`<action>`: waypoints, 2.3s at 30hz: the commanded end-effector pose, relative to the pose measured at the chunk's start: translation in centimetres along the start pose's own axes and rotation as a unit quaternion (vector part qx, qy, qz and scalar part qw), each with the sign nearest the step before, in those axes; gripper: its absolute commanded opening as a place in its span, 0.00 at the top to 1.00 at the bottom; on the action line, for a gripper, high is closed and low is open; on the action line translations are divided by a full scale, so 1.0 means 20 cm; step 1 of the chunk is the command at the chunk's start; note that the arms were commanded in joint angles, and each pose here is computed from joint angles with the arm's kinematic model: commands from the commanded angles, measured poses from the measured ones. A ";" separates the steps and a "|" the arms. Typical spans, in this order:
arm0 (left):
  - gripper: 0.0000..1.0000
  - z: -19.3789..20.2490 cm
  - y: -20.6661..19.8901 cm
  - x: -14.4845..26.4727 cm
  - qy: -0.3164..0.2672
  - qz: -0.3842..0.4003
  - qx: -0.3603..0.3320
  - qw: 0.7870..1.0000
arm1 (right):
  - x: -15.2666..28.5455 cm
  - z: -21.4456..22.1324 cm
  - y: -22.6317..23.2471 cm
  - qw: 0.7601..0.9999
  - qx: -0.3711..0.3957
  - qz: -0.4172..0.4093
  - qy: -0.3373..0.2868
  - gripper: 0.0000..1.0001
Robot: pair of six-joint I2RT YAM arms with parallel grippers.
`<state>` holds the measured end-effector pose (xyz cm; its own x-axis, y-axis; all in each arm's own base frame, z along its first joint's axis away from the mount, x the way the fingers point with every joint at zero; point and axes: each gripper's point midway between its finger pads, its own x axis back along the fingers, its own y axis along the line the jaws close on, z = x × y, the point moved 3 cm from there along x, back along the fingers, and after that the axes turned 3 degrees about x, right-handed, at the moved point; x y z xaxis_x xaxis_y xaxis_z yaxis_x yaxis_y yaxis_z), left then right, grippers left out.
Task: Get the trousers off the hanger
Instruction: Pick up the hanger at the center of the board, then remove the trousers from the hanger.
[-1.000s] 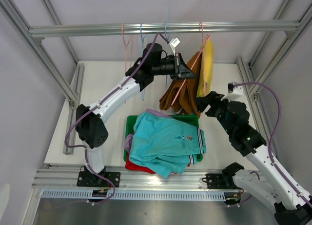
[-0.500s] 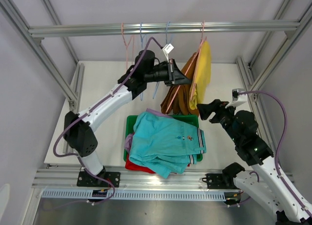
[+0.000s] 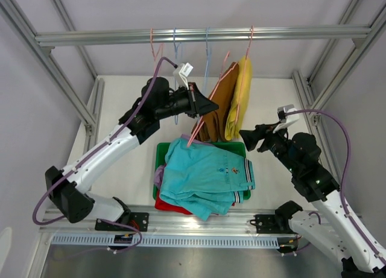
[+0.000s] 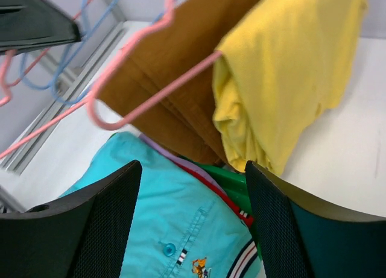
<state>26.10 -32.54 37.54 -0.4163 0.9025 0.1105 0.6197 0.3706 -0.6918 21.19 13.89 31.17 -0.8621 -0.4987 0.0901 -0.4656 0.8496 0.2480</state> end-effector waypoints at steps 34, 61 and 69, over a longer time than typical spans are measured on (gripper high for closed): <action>1.00 -0.26 0.12 0.50 -0.270 -0.225 -0.134 0.926 | -0.63 -0.10 0.47 0.977 0.206 0.035 -0.053 0.18; 1.00 -0.27 0.09 0.51 -0.271 -0.216 -0.136 0.928 | -0.80 0.24 0.68 0.970 0.232 -0.058 0.034 0.18; 1.00 -0.26 0.09 0.50 -0.266 -0.210 -0.137 0.931 | -0.93 0.23 0.64 0.972 0.232 -0.028 0.014 0.18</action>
<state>27.24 -22.07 35.07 -0.8929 0.4325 0.1253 0.3498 0.8415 -0.4117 28.69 34.24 24.32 -0.7923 -0.5584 0.2458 -0.6074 0.7599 -0.2315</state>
